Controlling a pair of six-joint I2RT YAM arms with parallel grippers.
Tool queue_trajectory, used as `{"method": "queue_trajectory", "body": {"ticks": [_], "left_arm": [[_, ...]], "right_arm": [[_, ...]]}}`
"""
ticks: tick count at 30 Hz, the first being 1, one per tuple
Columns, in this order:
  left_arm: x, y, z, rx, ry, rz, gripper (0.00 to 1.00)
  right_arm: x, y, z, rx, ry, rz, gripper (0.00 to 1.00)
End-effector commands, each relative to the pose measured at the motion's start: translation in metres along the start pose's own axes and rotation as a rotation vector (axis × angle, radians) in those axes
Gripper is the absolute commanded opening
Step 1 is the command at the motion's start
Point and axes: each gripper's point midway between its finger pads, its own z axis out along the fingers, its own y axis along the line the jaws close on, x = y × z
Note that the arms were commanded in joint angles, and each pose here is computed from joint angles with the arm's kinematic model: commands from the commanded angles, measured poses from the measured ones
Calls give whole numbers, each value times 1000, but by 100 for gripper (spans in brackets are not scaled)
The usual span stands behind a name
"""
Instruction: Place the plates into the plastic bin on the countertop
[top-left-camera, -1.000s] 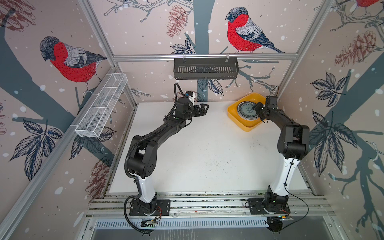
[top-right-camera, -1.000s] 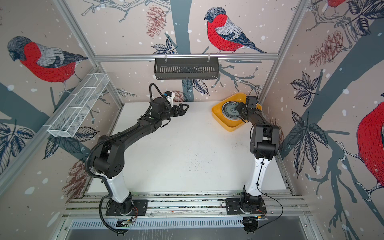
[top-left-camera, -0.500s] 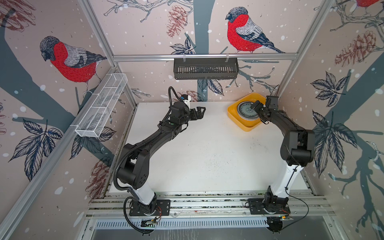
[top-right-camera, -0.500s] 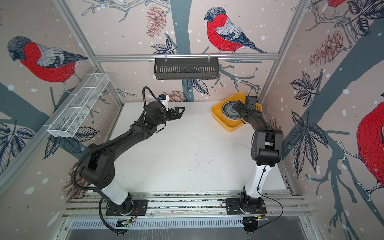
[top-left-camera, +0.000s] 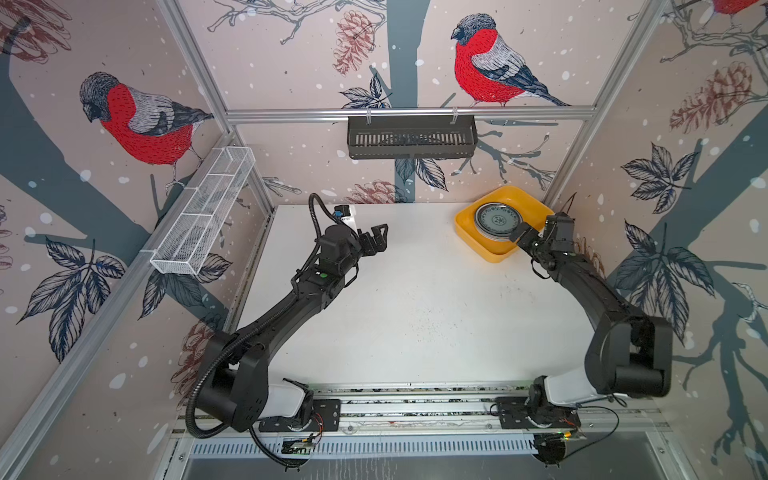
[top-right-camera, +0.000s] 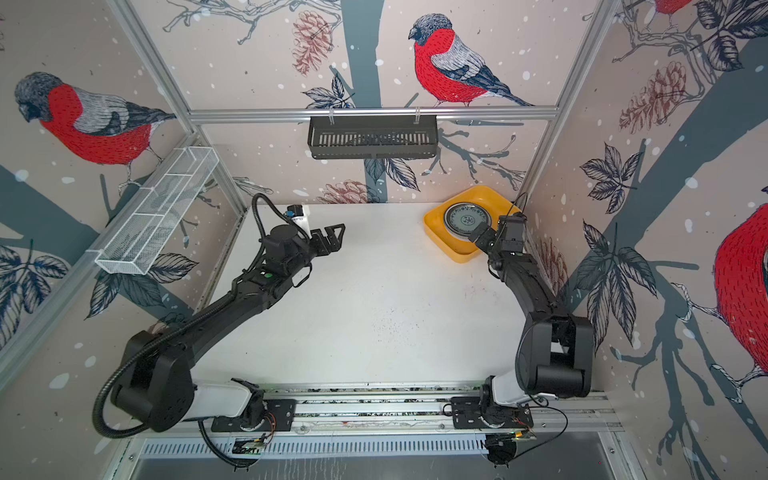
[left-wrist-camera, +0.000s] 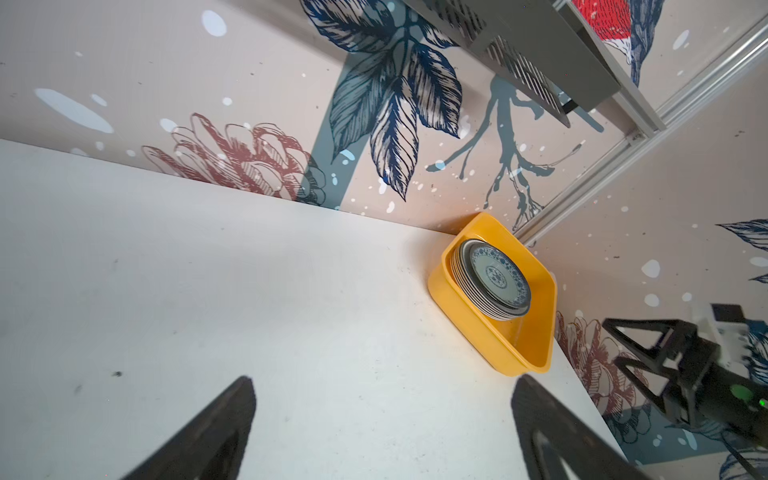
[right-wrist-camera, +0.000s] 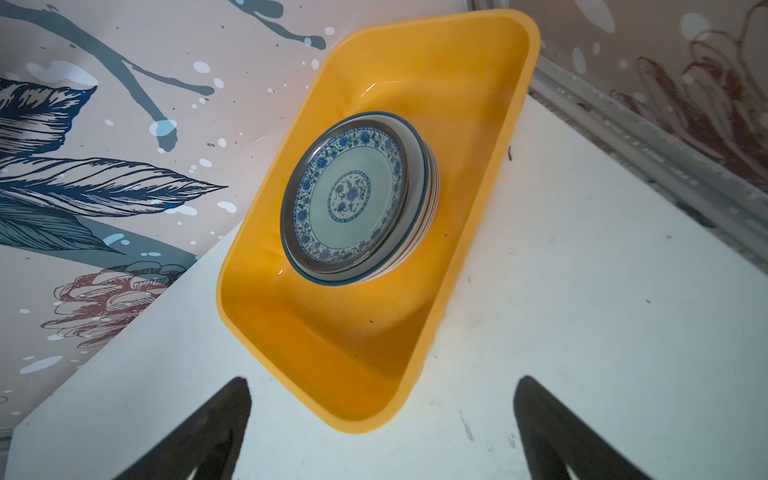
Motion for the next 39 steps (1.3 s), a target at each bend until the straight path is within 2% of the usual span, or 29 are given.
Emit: {"method": "queue_trajectory", "body": {"ticks": [1, 9, 16, 25, 29, 33, 37, 39], "left_arm": [[-17, 15, -18, -66, -97, 18, 96], [-16, 59, -85, -246, -232, 95, 96], [-9, 92, -140, -367, -337, 120, 96], [5, 129, -180, -529, -435, 164, 96], [15, 154, -189, -616, -464, 167, 96], [27, 178, -195, -655, -521, 147, 97], [40, 200, -205, -695, -602, 143, 96], [42, 205, -200, -708, -575, 168, 96]], "right_arm": [[-6, -6, -21, 16, -92, -47, 100], [-3, -38, -81, 110, -256, -69, 99], [-6, -51, -107, 143, -337, -45, 100], [1, -56, -112, 140, -354, -19, 99], [21, -58, -98, 110, -302, -4, 99], [37, -73, -87, 152, -281, 19, 99], [38, -77, -74, 181, -263, -9, 100], [37, -79, -65, 210, -241, -26, 99]]}}
